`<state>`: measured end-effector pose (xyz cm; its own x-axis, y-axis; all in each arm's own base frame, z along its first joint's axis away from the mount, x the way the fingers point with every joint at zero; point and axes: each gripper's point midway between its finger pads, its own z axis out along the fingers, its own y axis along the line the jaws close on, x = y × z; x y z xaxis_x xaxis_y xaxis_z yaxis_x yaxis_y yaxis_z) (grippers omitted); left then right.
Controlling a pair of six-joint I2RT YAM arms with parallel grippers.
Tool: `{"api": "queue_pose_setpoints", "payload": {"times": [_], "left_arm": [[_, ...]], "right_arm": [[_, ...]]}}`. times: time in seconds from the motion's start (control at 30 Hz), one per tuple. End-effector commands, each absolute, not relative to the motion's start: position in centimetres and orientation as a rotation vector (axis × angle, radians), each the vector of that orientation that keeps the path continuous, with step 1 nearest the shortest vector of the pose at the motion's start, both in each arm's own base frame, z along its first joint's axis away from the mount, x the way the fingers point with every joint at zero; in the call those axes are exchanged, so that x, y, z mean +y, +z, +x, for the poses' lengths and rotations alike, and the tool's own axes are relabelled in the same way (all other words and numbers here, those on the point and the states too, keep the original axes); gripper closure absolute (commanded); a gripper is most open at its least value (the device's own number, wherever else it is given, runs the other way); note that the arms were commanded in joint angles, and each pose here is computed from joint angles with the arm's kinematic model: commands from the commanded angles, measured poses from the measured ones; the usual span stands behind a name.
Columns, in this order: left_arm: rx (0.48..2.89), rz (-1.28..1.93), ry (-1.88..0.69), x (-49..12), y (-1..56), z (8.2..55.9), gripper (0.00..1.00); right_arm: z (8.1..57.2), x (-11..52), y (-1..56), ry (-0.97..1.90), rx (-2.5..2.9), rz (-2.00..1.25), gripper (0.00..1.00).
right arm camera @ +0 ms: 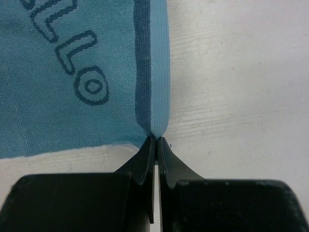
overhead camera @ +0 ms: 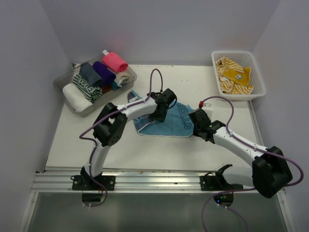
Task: Roll the towels
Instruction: Flatten the towel
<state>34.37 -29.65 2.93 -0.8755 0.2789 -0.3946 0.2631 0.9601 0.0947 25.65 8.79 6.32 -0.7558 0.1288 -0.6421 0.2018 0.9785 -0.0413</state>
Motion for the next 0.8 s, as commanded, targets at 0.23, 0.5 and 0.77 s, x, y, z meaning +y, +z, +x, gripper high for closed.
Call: {"api": "queue_pose_setpoints", "payload": {"times": [0.23, 0.5, 0.77], "left_arm": [[2.674, 0.312, 0.177, -28.9, 2.1, 35.8, 0.64], [2.657, 0.293, 0.172, -28.6, 3.5, 35.7, 0.80], [2.631, 0.313, 0.119, -28.7, 5.2, 35.8, 0.73]], "right_arm": [[26.2, 9.1, 6.6, -0.115, 2.413, 0.255, 1.00], [26.1, 8.8, 6.3, -0.138, 2.413, 0.257, 1.00], [25.9, 8.5, 5.6, -0.159, 2.423, 0.263, 1.00]]}}
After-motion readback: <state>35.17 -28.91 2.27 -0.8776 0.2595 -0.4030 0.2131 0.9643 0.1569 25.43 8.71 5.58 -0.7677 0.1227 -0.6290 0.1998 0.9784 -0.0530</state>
